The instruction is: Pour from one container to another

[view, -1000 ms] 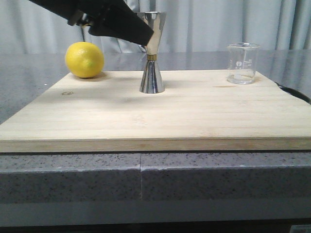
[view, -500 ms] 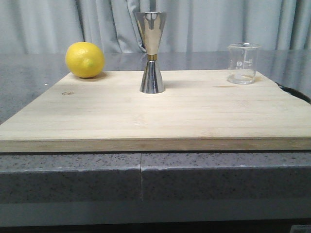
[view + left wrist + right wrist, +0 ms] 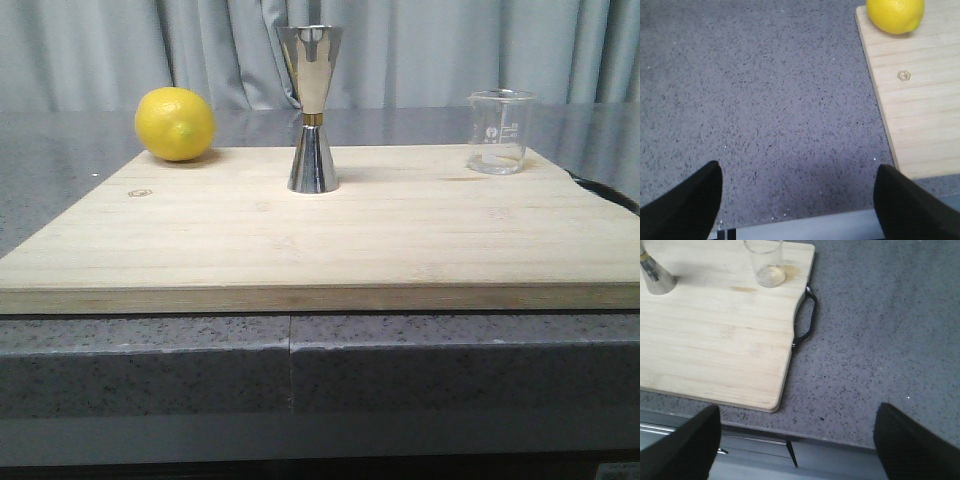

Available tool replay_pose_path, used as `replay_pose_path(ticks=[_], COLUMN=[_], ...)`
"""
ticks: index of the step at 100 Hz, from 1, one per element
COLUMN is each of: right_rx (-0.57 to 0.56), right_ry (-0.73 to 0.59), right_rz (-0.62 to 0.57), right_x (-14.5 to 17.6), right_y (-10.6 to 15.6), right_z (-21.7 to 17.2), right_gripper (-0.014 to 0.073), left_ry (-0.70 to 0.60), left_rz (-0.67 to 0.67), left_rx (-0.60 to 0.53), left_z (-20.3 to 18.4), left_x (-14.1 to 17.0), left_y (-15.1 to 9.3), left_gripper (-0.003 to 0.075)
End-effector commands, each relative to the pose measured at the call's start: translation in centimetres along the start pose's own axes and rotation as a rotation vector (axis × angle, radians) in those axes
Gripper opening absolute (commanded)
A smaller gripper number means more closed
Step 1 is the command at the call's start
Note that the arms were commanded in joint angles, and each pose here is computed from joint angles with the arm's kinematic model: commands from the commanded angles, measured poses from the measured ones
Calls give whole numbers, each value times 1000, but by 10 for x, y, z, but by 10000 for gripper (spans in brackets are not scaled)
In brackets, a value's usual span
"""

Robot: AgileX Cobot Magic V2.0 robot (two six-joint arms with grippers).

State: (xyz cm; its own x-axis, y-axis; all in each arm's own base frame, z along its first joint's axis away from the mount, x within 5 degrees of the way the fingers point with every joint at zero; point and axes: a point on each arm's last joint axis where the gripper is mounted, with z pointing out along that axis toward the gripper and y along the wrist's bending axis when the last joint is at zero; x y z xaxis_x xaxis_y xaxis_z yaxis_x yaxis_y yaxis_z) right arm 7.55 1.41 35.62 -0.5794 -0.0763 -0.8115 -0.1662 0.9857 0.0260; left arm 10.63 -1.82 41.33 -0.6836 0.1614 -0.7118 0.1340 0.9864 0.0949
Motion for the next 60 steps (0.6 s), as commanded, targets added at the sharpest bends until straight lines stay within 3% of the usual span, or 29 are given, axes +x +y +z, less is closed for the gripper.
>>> replay_pose_path(ticks=[1, 21, 40, 51, 60], right_rx=[18, 49, 47, 47, 45], right_ry=[-58, -61, -122, -132, -132], right_rz=[-4, -24, -24, -24, -23], right_x=[-11, -11, -17, -17, -17], right_y=[-1, -4, -4, -4, -4], right_z=[-9, -9, -10, -10, -10], right_gripper=[568, 568, 549, 386, 204], left_ry=[-100, -173, -238, -259, -277], left_rz=[-48, -87, -90, -85, -83], left_rx=[6, 86, 92, 90, 94], left_z=[-15, -31, -32, -28, -25], left_x=[17, 66, 78, 77, 75], left_y=[6, 7, 9, 8, 7], left_gripper=[561, 561, 559, 479, 342])
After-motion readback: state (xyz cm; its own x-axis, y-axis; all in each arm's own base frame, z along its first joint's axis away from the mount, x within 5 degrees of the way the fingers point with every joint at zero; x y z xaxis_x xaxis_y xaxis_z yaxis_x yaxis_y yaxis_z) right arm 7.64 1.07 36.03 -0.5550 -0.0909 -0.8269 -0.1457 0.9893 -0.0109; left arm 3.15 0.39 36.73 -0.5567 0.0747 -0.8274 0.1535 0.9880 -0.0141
